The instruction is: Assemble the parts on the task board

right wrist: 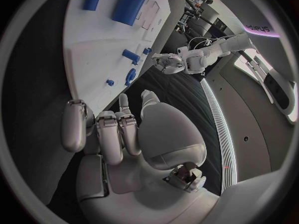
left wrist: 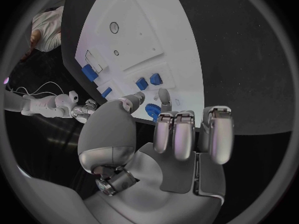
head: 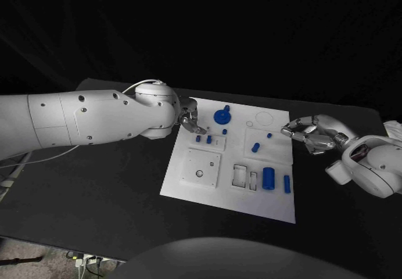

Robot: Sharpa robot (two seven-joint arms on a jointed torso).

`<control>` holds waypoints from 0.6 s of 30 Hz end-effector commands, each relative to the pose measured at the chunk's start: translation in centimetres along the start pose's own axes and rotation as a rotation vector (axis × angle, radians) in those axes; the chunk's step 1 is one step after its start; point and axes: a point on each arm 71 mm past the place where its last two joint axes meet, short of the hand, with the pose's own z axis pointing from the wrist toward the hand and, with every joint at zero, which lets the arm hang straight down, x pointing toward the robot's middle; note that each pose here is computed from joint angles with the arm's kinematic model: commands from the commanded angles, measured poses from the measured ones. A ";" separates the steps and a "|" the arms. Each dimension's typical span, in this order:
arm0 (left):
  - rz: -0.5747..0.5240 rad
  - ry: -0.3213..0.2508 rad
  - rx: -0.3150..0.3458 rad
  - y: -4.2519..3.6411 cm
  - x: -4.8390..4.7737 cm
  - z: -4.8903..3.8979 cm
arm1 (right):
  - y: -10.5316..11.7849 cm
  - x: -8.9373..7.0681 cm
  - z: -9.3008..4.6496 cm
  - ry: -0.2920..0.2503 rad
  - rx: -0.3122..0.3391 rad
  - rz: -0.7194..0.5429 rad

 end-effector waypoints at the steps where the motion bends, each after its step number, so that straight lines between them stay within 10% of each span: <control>1: -0.004 0.017 0.011 -0.30 0.25 0.01 | 0.1 0.2 0.0 0.019 -0.006 0.000; 18: 0.006 0.054 0.008 -0.46 1.08 0.17 | 0.1 0.2 0.0 0.019 -0.006 0.000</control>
